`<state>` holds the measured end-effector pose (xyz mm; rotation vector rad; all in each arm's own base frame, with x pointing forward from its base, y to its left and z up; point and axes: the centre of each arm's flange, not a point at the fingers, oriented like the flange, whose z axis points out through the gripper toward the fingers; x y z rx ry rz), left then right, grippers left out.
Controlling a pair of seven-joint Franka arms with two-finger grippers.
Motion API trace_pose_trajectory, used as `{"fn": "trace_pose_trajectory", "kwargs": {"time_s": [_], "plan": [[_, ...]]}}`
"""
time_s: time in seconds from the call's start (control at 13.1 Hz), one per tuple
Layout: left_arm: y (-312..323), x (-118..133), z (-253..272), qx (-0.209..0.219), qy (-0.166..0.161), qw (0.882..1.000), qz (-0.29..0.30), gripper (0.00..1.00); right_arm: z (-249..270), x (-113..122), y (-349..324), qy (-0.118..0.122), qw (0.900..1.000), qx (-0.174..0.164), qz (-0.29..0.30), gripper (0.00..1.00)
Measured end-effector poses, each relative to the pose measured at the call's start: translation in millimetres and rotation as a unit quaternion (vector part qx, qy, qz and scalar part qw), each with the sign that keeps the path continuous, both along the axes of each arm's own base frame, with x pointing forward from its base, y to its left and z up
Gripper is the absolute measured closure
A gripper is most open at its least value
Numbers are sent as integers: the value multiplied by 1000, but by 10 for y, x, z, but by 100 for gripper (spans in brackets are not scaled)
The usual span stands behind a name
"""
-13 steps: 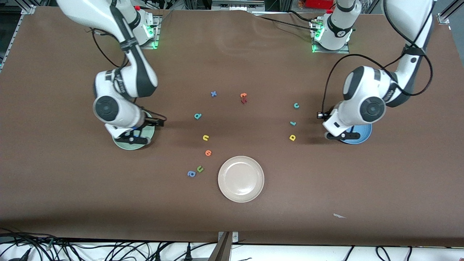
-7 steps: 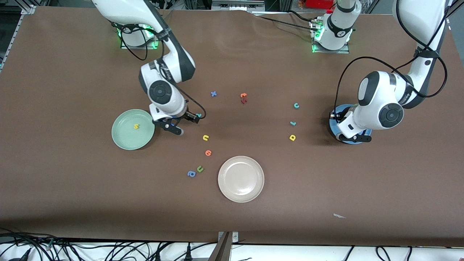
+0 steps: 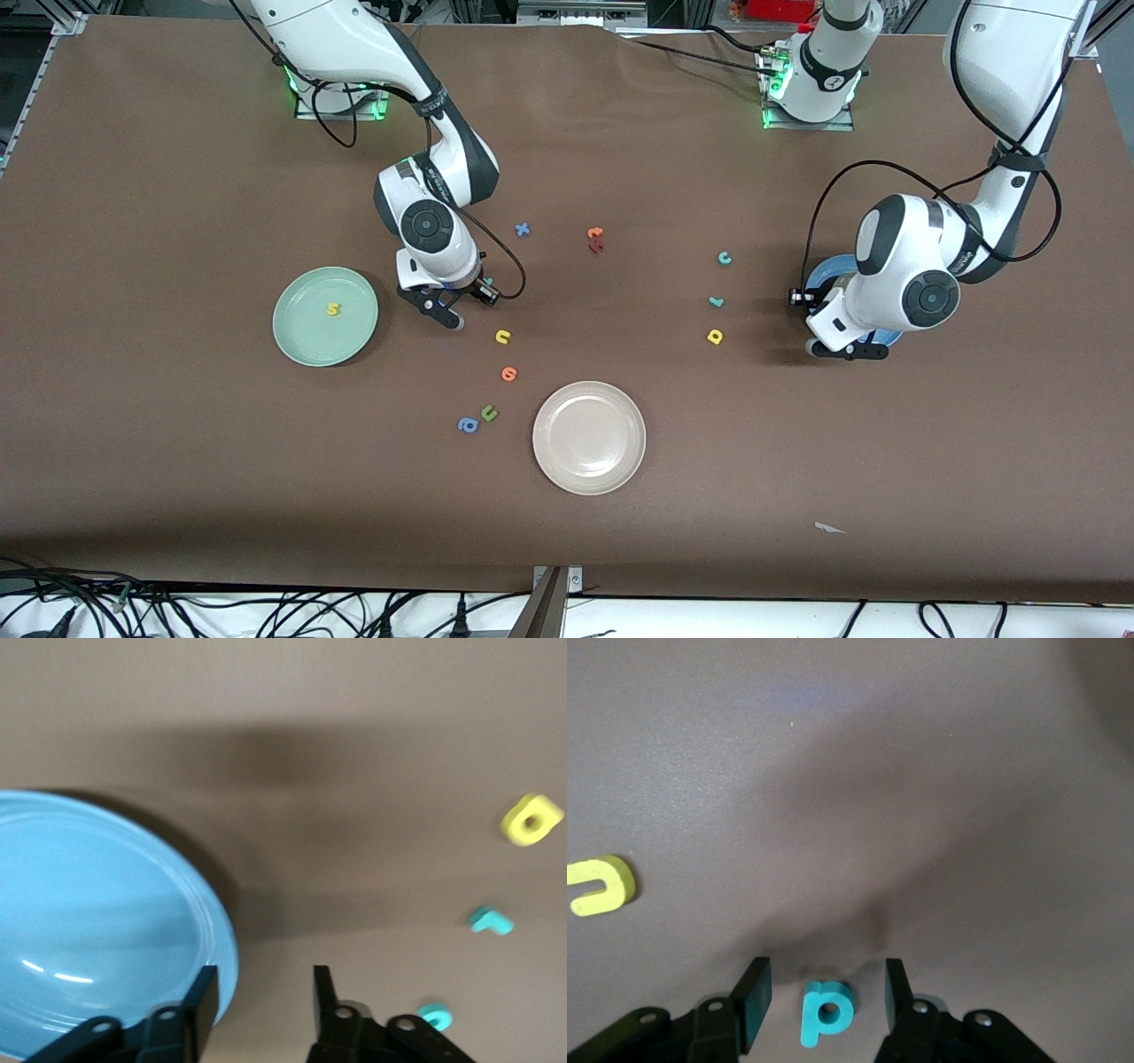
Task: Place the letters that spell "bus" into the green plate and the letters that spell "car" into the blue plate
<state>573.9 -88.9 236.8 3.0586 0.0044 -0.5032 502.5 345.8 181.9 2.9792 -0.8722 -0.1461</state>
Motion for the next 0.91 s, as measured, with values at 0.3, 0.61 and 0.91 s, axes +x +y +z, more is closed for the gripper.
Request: {"fn": "trace_pose_trajectory", "kwargs": {"time_s": [0.3, 0.61, 0.91], "plan": [[-509, 69, 187, -2, -17, 999, 37, 2, -28, -50, 25, 4, 1000, 0, 3, 41], [-944, 71, 120, -11, -53, 995, 82, 1, -48, -136, 115, 7, 1000, 0, -13, 42], [-1271, 70, -255, -15, -85, 987, 136, 3, -60, -160, 132, 9, 1000, 0, -13, 52]]}}
